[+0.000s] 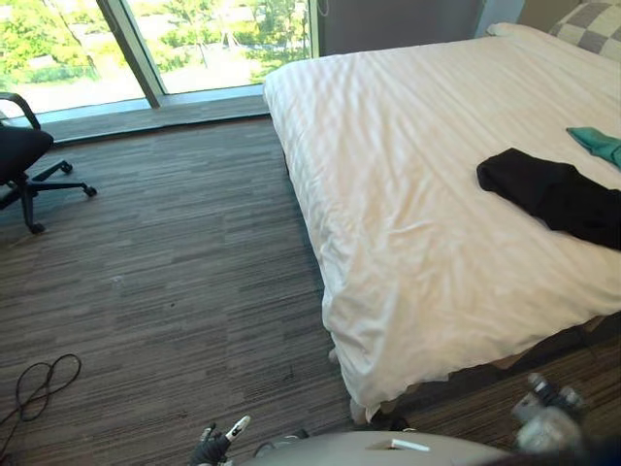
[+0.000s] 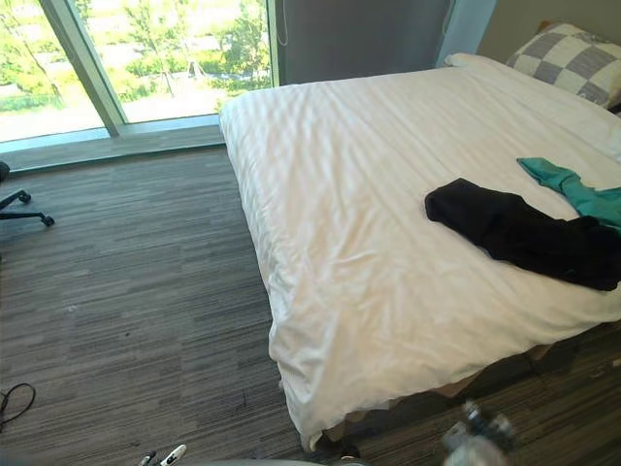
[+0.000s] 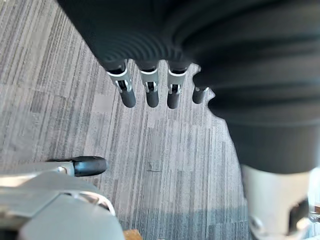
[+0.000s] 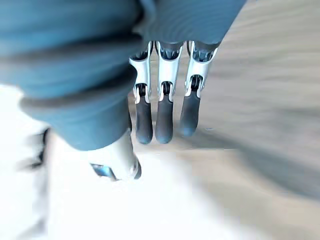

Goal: Tidy the bed and pick cloth on bed and put in laundry

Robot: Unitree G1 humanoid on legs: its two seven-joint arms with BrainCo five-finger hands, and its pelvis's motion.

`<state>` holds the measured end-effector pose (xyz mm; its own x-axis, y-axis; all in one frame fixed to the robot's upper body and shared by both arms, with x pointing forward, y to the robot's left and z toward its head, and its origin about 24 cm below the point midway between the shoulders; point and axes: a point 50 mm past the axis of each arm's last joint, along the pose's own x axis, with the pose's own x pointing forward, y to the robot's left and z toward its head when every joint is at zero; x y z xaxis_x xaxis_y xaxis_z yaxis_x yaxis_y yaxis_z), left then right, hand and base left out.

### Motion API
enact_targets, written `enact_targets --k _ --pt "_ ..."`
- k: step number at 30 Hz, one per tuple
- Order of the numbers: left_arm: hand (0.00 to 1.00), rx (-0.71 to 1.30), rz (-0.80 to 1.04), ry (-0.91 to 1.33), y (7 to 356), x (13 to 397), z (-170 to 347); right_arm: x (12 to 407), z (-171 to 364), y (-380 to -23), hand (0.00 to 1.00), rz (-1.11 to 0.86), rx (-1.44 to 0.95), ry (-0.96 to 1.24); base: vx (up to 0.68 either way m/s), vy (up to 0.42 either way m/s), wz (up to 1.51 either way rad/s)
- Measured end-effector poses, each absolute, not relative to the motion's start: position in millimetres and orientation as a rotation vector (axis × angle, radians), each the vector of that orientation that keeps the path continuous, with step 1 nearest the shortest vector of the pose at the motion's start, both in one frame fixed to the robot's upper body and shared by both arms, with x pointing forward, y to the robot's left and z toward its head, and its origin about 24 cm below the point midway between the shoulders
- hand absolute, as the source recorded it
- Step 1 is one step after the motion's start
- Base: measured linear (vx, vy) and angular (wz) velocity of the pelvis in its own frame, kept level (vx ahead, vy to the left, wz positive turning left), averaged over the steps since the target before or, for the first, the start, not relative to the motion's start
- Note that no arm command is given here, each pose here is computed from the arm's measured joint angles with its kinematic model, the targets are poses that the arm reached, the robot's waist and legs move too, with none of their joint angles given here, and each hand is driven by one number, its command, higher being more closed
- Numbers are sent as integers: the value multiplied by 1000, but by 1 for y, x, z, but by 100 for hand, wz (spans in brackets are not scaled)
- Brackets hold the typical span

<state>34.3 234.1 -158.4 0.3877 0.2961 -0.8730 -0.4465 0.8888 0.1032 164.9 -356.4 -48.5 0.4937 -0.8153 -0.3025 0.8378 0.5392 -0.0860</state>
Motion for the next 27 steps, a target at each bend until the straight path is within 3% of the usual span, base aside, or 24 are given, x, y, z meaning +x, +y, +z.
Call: enact_targets --k 3,5,7,12,15,21,27 --pt "0 -143 422 1098 228 35 -160 227 33 -340 100 -610 -14 -93 31 -22 12" --pt "0 -133 394 1097 223 33 -160 249 89 -293 100 -262 -62 -341 95 -28 15" --pt "0 -131 389 1085 222 30 -158 253 112 -258 100 -22 -54 -440 98 -26 16" --pt "0 -130 397 1044 224 30 -156 258 104 -177 100 479 99 -333 54 -12 9" --pt "0 -102 351 968 227 56 -152 266 92 -111 100 753 136 -205 -95 -36 27" --pt "0 -167 316 759 223 129 -132 316 122 -59 100 761 67 -173 -157 -2 26" --pt "0 -182 311 656 221 154 -119 339 102 -68 100 578 -14 -42 46 41 19"
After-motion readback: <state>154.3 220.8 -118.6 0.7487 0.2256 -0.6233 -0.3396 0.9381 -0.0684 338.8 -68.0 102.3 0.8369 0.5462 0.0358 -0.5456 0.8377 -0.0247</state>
